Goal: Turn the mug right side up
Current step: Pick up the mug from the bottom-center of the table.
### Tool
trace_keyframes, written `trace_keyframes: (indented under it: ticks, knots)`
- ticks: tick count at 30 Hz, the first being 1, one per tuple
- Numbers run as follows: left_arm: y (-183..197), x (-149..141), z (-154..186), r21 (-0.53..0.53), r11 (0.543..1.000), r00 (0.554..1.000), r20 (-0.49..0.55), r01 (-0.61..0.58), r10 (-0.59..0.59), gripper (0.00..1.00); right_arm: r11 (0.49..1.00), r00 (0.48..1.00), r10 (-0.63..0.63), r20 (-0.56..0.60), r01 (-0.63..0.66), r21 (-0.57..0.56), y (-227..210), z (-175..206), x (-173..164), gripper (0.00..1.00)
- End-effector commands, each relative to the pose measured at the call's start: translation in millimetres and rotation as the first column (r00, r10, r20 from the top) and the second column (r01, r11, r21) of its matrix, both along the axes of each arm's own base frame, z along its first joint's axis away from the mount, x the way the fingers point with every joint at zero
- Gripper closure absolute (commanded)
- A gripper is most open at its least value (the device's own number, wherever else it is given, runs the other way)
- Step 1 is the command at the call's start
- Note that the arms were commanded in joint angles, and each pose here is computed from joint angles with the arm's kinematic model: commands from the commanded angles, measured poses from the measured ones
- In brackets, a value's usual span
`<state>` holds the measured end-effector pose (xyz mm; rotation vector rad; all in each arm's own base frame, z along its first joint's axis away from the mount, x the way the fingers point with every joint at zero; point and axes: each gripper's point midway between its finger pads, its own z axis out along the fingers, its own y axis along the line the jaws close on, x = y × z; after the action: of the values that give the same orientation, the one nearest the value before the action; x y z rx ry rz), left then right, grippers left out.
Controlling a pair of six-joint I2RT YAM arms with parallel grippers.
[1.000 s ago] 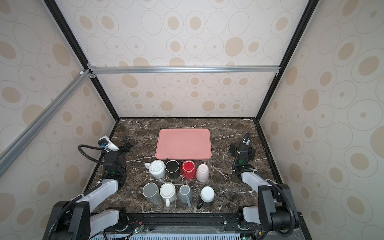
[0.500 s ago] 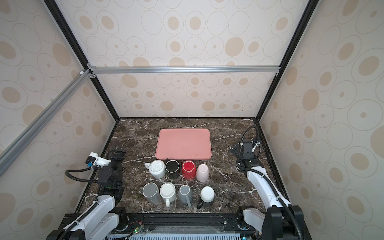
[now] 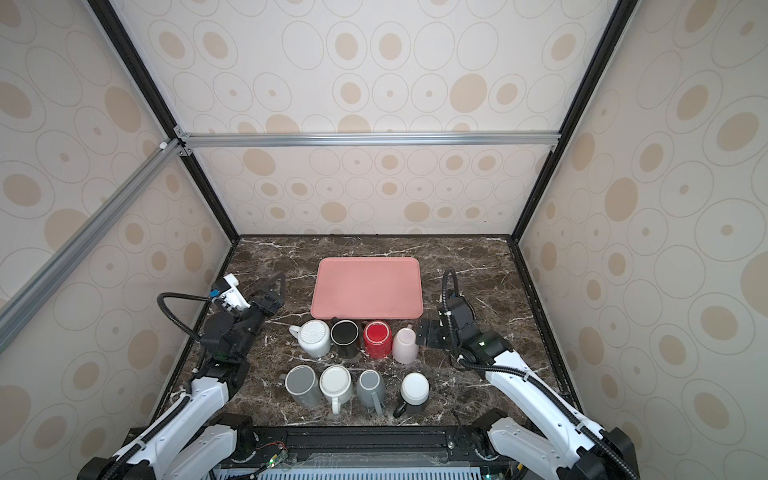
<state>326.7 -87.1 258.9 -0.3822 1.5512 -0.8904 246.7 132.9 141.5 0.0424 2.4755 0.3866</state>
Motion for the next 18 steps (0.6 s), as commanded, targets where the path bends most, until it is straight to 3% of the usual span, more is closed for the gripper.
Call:
trace_keyframes:
  ticks: [1,7,11,18]
  knots:
    - [-29,-12,11,0.112,0.988,0.994,-0.004,0.106,-0.106,0.01,0.996,0.996,0.076,-0.047,-0.078,-0.044,5,5,-26,0.0]
    - [-90,-42,4,0.242,0.917,0.949,-0.075,0.316,-0.307,0.01,0.991,0.994,0.056,-0.093,-0.067,-0.119,-4,1,-49,0.0]
    - [-144,-82,-28,0.336,0.808,0.875,-0.206,0.484,-0.438,0.01,0.991,0.996,0.019,-0.089,-0.031,-0.13,-9,-7,-50,0.0]
    - [-213,-155,-61,0.511,0.579,0.769,-0.348,0.635,-0.536,0.07,0.987,0.999,-0.024,-0.048,0.016,-0.161,-18,-8,-44,0.0]
